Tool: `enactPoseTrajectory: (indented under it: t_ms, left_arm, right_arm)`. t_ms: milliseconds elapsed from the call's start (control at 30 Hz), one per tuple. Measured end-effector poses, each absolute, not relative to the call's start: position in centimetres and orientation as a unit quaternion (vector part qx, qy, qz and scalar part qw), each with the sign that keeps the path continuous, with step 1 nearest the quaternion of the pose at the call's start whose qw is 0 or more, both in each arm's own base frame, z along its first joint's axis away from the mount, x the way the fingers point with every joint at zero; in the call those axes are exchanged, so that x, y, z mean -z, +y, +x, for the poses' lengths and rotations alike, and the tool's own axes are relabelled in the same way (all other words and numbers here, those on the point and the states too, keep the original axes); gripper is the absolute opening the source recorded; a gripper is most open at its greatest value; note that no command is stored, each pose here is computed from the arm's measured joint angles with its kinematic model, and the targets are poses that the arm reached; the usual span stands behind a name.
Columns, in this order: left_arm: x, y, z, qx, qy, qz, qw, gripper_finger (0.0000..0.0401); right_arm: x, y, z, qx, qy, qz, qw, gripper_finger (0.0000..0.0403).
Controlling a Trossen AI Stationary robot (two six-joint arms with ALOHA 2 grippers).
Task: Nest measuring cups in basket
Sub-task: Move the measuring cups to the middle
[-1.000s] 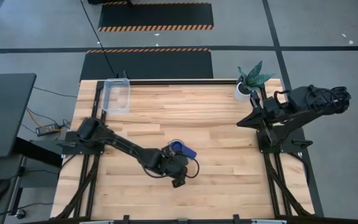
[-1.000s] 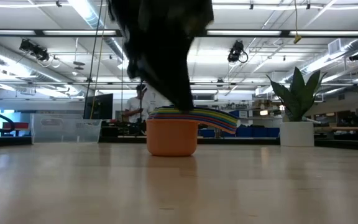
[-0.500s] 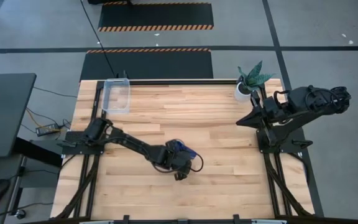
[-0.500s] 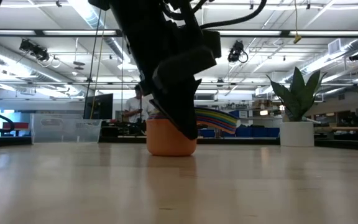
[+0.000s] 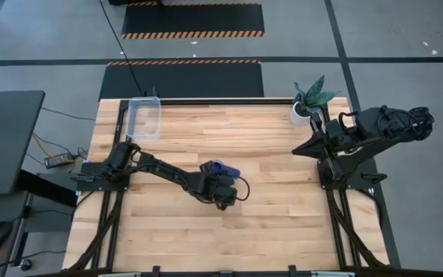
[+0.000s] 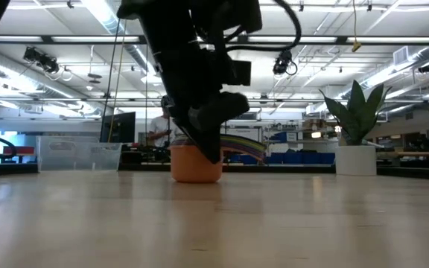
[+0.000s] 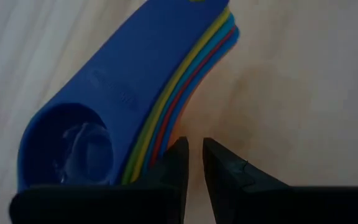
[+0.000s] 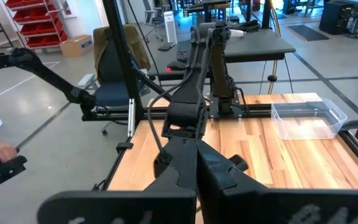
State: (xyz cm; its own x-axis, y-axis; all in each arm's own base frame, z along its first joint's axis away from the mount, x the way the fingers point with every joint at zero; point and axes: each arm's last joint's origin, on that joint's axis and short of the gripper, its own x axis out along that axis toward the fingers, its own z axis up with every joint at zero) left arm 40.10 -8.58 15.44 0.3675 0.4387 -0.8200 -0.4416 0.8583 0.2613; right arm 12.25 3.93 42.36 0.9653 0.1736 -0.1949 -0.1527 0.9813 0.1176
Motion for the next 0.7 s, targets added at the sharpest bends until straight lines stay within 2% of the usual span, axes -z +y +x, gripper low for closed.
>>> enactPoseTrajectory:
  t_ms: [167,433,700]
  left_arm:
    - [-15.4,-7.2,39.9,-0.295,0.505,0.010,0.811,0.0054]
    - [-16.0,-7.7,39.8,-0.287,0.503,0.011,0.815,0.0054]
    - [-21.4,-11.2,39.1,-0.220,0.484,-0.015,0.847,0.0054]
  right_arm:
    - [-42.3,3.9,12.2,-0.082,0.103,0.051,0.990,0.0002]
    - [-42.4,3.9,12.1,-0.084,0.102,0.049,0.990,0.0002]
    - [-42.7,3.4,10.6,-0.091,0.085,0.041,0.991,0.0002]
